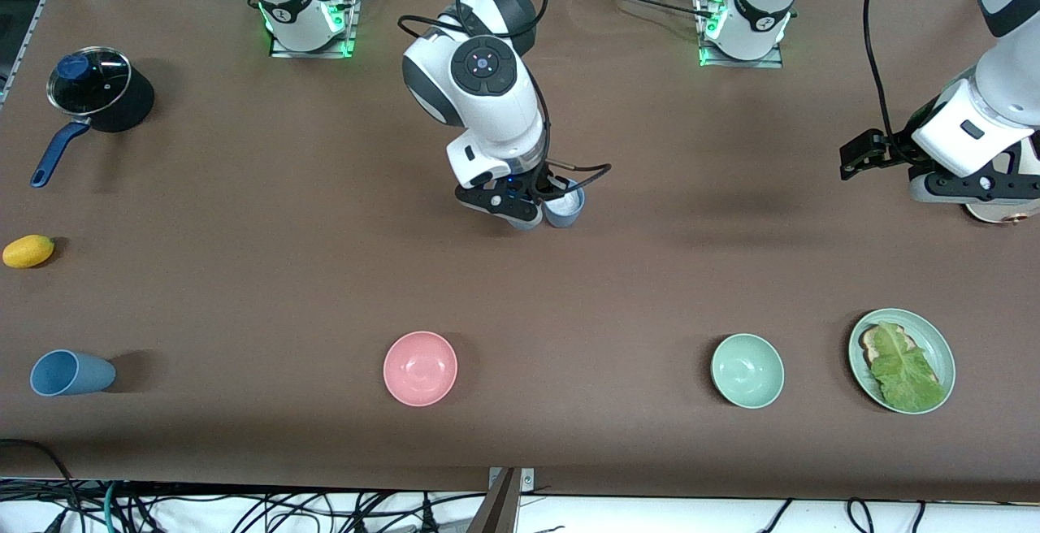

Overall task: Stack blue cups with both arms
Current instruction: 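Lower the held blue cup into the tissue-filled cup with the right gripper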

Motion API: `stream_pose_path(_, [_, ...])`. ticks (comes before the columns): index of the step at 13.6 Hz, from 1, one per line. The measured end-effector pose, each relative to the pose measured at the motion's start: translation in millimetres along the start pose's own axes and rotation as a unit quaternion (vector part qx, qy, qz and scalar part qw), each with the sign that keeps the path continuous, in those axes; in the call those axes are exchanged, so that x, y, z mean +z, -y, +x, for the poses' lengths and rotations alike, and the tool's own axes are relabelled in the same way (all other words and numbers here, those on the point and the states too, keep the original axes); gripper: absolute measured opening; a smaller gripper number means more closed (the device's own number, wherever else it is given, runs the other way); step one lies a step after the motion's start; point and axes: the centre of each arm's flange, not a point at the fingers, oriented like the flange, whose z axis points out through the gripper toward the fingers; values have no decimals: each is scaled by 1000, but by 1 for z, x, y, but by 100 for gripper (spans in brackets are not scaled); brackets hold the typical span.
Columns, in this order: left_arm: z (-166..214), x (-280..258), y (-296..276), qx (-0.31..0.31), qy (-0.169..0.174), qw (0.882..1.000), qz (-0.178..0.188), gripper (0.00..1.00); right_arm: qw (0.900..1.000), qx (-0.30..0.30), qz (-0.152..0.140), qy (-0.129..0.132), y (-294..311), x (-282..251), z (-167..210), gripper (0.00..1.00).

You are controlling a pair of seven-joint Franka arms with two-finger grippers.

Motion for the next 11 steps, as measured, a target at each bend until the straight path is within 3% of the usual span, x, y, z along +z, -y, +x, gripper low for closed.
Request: stream_pose_path(11, [-1, 1, 2, -1, 5, 1000, 0, 100, 998, 28, 57, 0, 23, 3, -3, 4])
